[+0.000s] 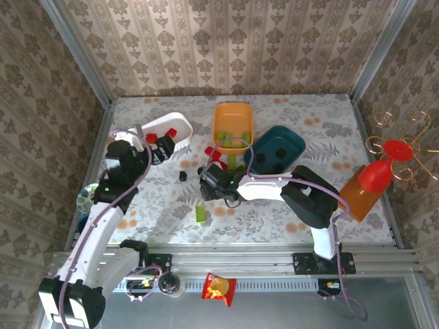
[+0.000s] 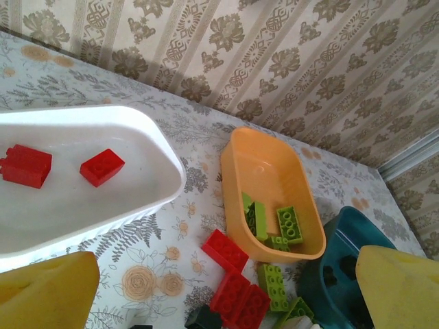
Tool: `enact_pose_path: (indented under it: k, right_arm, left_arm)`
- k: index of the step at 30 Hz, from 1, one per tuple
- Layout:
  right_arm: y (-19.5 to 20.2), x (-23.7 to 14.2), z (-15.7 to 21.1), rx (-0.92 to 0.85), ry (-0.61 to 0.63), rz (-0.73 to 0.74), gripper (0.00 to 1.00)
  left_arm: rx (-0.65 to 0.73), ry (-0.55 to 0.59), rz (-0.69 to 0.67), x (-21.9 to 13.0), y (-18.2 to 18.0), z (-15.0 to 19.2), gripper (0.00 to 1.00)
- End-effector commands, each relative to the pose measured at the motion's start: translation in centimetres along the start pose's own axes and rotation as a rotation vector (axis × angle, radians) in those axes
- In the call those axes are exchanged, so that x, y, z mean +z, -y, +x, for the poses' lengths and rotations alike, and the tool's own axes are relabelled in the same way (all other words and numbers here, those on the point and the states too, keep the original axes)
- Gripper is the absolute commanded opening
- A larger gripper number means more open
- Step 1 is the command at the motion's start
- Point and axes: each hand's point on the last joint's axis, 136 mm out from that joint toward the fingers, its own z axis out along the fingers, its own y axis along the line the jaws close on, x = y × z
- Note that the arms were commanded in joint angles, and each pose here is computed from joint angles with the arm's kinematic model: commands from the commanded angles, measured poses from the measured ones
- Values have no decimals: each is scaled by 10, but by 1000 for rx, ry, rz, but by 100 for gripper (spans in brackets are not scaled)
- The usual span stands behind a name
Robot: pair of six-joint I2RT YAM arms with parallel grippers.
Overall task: Sort the legos into containers by color
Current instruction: Pick up the lego from the center of the table, then place the lego in the container.
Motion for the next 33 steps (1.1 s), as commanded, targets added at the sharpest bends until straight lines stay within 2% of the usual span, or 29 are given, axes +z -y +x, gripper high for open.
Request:
enact_pose_path:
  k: [1,6,11,16,21,25,29,30,32,33]
  right_arm:
    - [-3,-10,5,-4,-4,-44,51]
    - [-20,-42,-14,-21,60,-160,47]
    - [-54,-66,-71,-65,144,-284,46]
    - [-76,-56,-136,-67,210,-375,46]
    - [-82,-30,-192,-37,260,-421,46]
    - [-82,-2,-225,9,287,-454,47]
    - [-90,21,-253,46,317,-501,55]
    - [-94,24,-259,45,320,-508,61]
    - [-100,34,-270,55,316,-523,78]
    - [-102,35,-273,62,317,-535,82]
  left_arm:
    - [16,-35,-33,-1,-11,14,95]
    - [17,-49,-81,-9,-23,26,94]
    - [-7,-91,-169,-22,-49,60,90]
    - [-72,-112,-205,-34,-65,90,84]
    - [-117,-94,-208,-40,-70,100,81]
    - [-109,-126,-213,-37,-70,106,79]
    - [-89,-156,-209,-36,-66,109,78]
    - [-86,-161,-209,-36,-66,110,78]
    - [-77,-172,-205,-36,-64,112,79]
    - [-74,-178,-202,-35,-64,113,79]
